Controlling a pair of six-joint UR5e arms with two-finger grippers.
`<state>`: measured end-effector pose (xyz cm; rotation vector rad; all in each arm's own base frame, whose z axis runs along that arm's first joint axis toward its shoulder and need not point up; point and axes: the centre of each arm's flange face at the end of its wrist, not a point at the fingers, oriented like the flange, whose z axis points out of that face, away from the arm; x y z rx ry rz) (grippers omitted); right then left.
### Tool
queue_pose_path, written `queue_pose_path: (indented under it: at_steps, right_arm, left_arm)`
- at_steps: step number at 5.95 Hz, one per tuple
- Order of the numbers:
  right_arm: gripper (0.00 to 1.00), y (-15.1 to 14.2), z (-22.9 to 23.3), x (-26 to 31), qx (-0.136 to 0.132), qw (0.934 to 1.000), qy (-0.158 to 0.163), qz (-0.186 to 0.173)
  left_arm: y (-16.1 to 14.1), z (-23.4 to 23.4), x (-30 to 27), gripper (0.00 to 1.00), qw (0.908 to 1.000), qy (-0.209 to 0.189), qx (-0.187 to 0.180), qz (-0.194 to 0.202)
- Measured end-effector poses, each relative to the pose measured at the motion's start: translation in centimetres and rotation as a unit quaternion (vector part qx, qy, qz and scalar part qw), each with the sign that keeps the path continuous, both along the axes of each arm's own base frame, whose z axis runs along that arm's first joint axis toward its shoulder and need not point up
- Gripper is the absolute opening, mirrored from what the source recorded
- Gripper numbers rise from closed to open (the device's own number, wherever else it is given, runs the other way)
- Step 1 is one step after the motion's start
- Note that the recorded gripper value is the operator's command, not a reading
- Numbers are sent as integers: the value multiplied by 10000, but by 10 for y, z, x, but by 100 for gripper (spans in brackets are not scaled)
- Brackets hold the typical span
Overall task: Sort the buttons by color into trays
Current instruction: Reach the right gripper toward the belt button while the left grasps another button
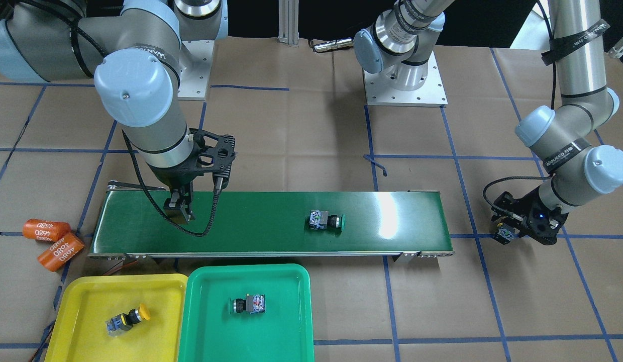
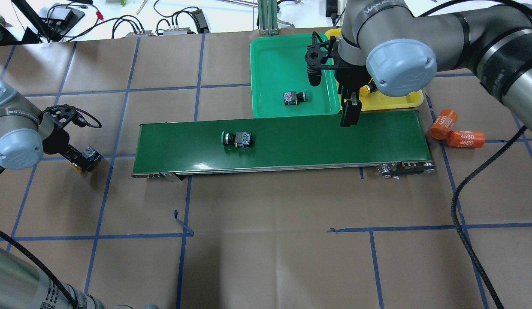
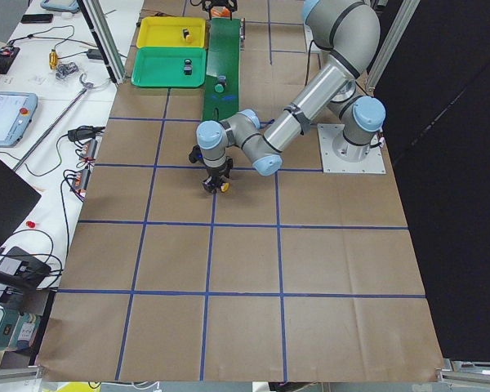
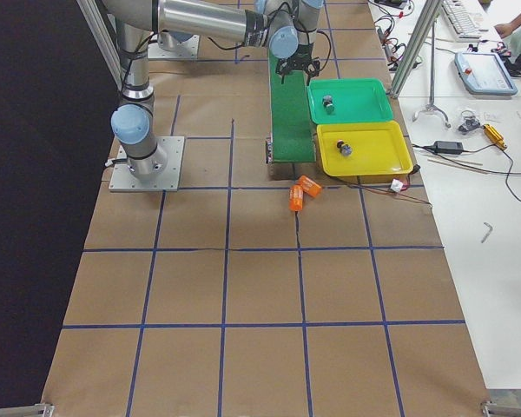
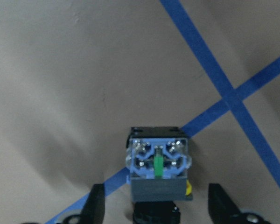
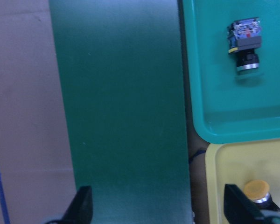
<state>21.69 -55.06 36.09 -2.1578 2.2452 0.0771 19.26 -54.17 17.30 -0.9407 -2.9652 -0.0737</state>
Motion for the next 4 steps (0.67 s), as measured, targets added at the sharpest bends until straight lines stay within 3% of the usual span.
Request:
queue_pose_path:
  at_steps: [2,3,4]
  right_arm:
    - [100,14,-11,34,-60,9997,-63,209]
    - [100,15,-19,47,-88,9998,-148,131]
    - [100,14,-37,61,-138,9995,-269,8]
  left_arm:
    - [-5,18,-5,0,9999,-63,-74,-125]
    - [-7,48,-30,0,9991,-5,-108,-406]
    - [-6,86,-80,0,9941,69,-140,-1076]
